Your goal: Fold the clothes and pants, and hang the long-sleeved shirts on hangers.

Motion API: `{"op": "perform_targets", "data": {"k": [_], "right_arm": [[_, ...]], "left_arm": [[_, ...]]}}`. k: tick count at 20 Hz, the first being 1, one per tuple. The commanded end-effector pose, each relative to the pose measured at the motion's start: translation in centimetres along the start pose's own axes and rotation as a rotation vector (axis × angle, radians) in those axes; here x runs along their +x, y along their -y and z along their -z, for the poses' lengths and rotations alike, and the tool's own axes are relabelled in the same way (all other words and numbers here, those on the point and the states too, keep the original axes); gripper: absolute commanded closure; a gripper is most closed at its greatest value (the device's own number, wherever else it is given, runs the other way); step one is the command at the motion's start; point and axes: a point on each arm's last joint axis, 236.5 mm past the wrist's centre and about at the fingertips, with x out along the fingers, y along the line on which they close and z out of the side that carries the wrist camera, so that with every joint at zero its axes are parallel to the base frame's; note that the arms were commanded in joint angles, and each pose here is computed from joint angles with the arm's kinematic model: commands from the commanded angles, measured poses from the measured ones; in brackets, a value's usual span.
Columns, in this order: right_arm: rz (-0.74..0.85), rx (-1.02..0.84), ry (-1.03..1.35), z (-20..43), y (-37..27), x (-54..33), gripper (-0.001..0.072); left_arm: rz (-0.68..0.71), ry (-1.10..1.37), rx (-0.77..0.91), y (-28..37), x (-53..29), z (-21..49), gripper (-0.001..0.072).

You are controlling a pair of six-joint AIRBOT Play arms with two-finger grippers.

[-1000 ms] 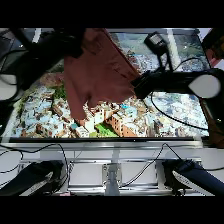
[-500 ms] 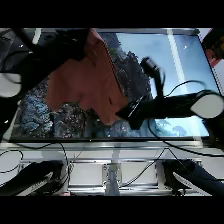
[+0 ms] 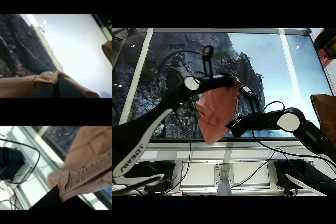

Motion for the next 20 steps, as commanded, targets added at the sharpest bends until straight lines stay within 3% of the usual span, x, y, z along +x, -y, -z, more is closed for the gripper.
{"op": "perform_targets", "data": {"k": [1, 5, 6, 7, 8, 11, 15, 17, 19, 20], "right_arm": [[0.187, 0.024, -0.018, 0.7, 4.5, -0.1, 0.0689], [0.273, 0.058, -0.168, 4.3, 6.3, -0.9, 0.0688], [0.277, 0.067, -0.216, 5.5, 6.3, -1.2, 0.0606], [0.28, 0.072, -0.257, 6.4, 6.3, -1.4, 0.0362], [0.288, 0.072, -0.287, 7.1, 6.5, -1.6, 0.0163], [0.365, 0.033, -0.302, 7.2, 8.3, -2.3, 0.0169], [0.668, -0.098, -0.284, 5.5, 15.4, -6.0, 0.0175], [0.799, -0.054, -0.254, 4.6, 19.4, -9.0, 0.028], [0.875, 0.053, -0.19, 4.0, 23.2, -11.9, 0.0283], [0.903, 0.112, -0.144, 3.8, 25.1, -13.4, 0.035]], "left_arm": [[-0.03, 0.003, 0.017, 1.6, 4.2, 4.2, 0.0696], [-0.042, 0.058, 0.064, 4.4, 5.3, 5.4, 0.0679], [-0.041, 0.064, 0.067, 4.7, 5.3, 5.4, 0.0556], [-0.039, 0.062, 0.068, 4.9, 5.3, 5.5, 0.0279], [-0.038, 0.061, 0.068, 4.9, 5.3, 5.6, 0.0036], [-0.035, 0.067, 0.065, 4.8, 4.9, 4.9, 0.0007], [-0.016, 0.089, 0.086, 3.8, 2.1, 0.9, 0.0009], [-0.005, 0.068, 0.128, 2.6, -0.3, -1.0, 0.002], [0.008, 0.021, 0.127, 0.7, -3.2, -2.5, 0.002], [0.013, -0.003, 0.113, -0.4, -4.6, -3.0, 0.002]]}}
